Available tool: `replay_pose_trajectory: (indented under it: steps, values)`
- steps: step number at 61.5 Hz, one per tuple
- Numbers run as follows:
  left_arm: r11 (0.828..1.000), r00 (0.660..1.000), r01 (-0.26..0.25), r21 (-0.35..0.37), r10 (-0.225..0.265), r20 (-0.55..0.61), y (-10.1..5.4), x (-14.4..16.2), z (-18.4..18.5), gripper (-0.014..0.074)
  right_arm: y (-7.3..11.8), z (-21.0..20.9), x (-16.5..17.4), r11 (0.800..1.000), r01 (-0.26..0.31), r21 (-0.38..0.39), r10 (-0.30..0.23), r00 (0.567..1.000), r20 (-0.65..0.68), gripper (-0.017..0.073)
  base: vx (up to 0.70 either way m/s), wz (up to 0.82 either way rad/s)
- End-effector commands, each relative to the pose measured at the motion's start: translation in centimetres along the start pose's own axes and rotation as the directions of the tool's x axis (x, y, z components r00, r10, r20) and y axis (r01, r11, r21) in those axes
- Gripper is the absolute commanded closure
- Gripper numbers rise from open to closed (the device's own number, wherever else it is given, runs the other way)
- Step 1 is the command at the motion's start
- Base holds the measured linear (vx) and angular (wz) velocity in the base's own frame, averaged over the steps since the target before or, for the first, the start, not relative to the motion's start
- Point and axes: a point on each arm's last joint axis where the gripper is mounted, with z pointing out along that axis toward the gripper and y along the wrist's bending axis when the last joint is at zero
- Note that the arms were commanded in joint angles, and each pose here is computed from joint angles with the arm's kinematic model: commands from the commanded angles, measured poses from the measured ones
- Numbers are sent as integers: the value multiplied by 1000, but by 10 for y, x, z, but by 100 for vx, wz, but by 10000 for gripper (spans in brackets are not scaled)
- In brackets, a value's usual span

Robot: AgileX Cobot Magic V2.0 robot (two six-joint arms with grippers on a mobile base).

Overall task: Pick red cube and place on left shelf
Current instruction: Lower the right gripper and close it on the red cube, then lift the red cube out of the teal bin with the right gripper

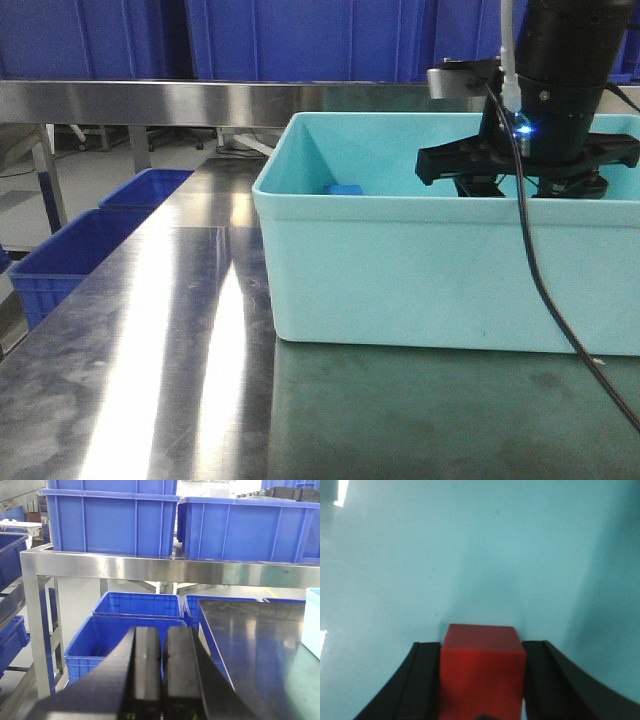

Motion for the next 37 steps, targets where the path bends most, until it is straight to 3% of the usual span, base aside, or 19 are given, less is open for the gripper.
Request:
replay_pose_trajectory:
  steps: [1,7,21,37]
  values:
    - [1000,998,3,-8,-2,69,1,0,-1,492,1,-25,-10,1000,2,-17,0,995,102,402,0,0]
    - [1000,998,3,-8,-2,69,1,0,-1,493,1,-28,-10,1000,1,-17,0,995,103,516,0,0]
    - [1000,998,3,-8,-2,69,1,0,-1,492,-2,-69,-7,1000,12,-24,-7,975,221,501,0,0]
    - [1000,998,3,-8,-2,69,1,0,-1,492,-16,-158,11,999,47,20,-51,879,474,501,0,0]
